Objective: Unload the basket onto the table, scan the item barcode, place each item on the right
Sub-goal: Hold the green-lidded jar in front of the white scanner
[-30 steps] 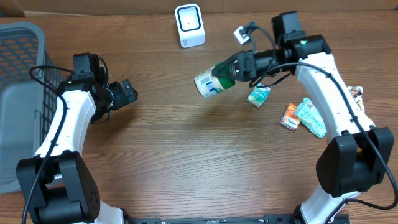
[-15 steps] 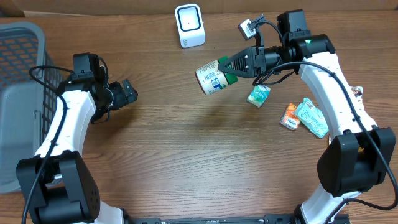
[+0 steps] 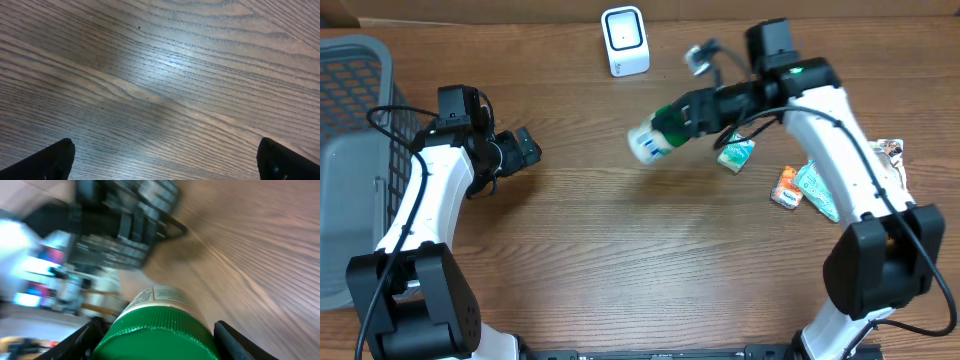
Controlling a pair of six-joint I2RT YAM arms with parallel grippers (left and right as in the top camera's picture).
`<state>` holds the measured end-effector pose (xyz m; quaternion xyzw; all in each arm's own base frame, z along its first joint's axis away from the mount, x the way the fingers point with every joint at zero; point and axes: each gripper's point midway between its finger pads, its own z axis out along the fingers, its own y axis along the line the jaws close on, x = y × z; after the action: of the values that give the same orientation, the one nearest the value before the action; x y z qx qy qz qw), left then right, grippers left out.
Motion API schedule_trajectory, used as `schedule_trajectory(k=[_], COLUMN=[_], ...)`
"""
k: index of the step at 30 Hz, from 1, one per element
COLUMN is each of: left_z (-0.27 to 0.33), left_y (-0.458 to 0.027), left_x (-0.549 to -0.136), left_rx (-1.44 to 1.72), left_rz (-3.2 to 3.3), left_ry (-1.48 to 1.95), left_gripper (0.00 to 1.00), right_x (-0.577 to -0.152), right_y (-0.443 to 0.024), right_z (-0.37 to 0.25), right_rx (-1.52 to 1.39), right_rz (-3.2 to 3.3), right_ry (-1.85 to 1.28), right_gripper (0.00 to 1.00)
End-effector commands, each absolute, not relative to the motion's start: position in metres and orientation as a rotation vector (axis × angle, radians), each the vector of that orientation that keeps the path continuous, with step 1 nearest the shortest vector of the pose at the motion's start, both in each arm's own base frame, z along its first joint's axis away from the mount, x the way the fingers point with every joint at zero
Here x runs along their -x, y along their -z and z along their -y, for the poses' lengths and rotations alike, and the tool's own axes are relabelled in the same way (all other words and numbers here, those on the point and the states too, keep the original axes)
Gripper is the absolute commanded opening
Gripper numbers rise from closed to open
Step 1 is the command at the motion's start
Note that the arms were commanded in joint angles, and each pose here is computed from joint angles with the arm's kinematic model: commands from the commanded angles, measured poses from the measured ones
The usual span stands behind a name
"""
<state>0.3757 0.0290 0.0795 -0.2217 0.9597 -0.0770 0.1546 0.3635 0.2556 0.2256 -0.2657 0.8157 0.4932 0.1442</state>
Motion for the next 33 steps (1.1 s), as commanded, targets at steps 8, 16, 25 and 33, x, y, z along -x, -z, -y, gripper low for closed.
schedule_trajectory(k=[8,16,25,33], left_z=[-0.033,-0.033,-0.033,-0.033], left_y=[-0.094,-0.094,-0.094,-0.094], left_x=[-0.382,-0.382,-0.382,-0.382], left_rx=[0.629,0.629,0.629,0.629], left_rz=[-2.711,-2.711,-2.711,-2.711], left_ry=[0.212,0.212,0.212,0.212], left_gripper=[1.0,1.0,1.0,1.0], right_x=[-0.41,-0.47,-0.535,-0.585], right_y=[-0.189,-0.207,-0.219,-0.234], right_z=[-0.273,-0.292,-0.301,-0.289], right_rx=[0.803,0.871,1.042,0.915], right_rz=[-2.387,-2.059,-1.694,-1.488], right_ry=[-0.255,0.066,0.29,0.386], right_gripper=[0.5,0.49,0.48,0.48])
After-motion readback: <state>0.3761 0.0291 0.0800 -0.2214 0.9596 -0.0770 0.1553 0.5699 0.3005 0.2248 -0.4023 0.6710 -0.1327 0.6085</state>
